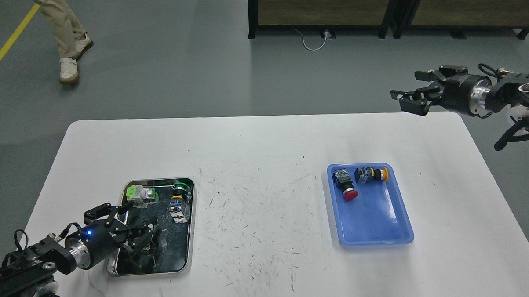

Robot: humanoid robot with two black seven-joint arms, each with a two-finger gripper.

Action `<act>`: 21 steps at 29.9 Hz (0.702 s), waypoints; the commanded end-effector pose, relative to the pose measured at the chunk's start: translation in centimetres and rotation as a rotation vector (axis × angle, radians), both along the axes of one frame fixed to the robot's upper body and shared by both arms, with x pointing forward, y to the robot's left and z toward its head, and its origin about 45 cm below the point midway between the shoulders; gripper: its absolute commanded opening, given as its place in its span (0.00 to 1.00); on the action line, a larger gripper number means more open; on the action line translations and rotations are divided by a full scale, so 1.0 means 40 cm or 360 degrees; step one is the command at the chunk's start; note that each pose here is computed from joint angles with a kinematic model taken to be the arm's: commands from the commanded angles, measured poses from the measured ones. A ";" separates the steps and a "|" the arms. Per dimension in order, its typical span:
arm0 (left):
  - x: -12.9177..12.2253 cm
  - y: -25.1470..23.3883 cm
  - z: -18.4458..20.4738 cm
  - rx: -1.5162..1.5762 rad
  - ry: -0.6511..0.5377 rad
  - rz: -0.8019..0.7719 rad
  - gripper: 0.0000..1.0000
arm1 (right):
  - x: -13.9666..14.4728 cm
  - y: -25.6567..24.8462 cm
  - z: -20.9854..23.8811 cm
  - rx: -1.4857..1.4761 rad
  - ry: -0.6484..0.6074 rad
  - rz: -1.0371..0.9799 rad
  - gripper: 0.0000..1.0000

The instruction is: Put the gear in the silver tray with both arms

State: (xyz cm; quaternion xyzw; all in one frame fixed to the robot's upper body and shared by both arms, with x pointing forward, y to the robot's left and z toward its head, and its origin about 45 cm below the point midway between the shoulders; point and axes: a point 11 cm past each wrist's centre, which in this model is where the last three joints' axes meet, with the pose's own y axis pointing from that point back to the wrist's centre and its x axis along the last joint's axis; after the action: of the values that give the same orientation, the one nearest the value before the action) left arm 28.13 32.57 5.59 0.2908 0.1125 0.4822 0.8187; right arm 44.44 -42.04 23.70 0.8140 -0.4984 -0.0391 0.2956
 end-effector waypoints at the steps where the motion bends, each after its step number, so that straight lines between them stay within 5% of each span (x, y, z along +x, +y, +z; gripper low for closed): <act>1: 0.068 0.053 0.065 -0.0032 -0.0104 0.0153 0.98 | 0.009 -0.002 0.018 0.0033 -0.0035 -0.0023 0.91; 10: 0.287 0.156 0.349 -0.0065 -0.0405 0.0378 0.97 | 0.049 -0.045 0.063 0.0091 -0.0224 -0.0280 0.93; 21: 0.460 0.150 0.618 -0.0123 -0.0628 0.0484 0.97 | 0.106 -0.090 0.158 0.0260 -0.0462 -0.0620 0.93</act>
State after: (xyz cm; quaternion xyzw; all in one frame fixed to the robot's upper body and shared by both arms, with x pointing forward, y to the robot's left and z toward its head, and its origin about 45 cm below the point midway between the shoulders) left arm 45.17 38.63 27.94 0.1563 0.0181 0.6330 0.7580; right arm 48.17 -45.10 28.79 0.7356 -0.6561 -0.0197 0.1675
